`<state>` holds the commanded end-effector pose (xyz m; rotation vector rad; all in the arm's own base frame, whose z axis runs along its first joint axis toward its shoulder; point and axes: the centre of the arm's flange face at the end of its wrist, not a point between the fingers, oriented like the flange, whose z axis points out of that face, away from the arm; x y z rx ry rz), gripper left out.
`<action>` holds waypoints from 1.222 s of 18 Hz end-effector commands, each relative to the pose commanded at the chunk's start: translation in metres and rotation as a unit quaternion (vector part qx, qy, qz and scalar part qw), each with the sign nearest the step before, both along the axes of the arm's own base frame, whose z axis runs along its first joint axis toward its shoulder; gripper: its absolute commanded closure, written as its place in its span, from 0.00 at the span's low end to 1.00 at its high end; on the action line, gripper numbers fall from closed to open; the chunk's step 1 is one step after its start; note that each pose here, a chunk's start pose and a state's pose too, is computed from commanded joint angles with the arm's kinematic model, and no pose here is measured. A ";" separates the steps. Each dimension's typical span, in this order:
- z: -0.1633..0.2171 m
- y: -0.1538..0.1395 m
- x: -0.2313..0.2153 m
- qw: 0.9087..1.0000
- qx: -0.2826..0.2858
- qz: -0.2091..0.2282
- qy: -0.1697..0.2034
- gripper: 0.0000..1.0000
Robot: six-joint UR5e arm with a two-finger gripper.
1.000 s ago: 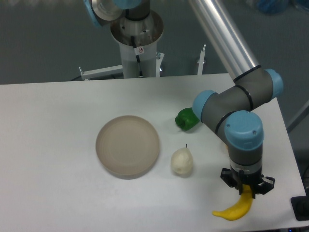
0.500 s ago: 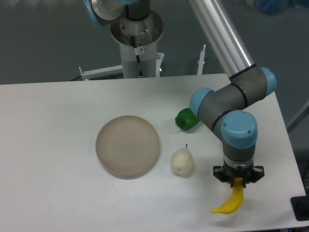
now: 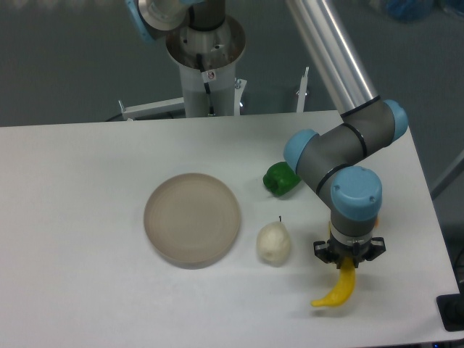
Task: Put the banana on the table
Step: 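Lower the held banana toward the table beside the pear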
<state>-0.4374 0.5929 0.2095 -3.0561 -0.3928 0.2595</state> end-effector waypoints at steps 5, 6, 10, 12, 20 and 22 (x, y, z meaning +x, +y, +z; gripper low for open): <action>-0.005 -0.001 0.003 1.000 -0.003 -0.001 -0.004 0.65; -0.007 0.000 0.004 1.000 -0.004 -0.002 -0.005 0.65; -0.010 0.001 0.007 1.000 -0.005 -0.004 -0.006 0.65; -0.011 0.003 0.009 1.000 -0.004 -0.005 -0.007 0.64; -0.008 0.003 0.007 1.000 -0.003 -0.005 -0.002 0.33; -0.002 0.004 0.007 1.000 0.001 -0.006 0.000 0.20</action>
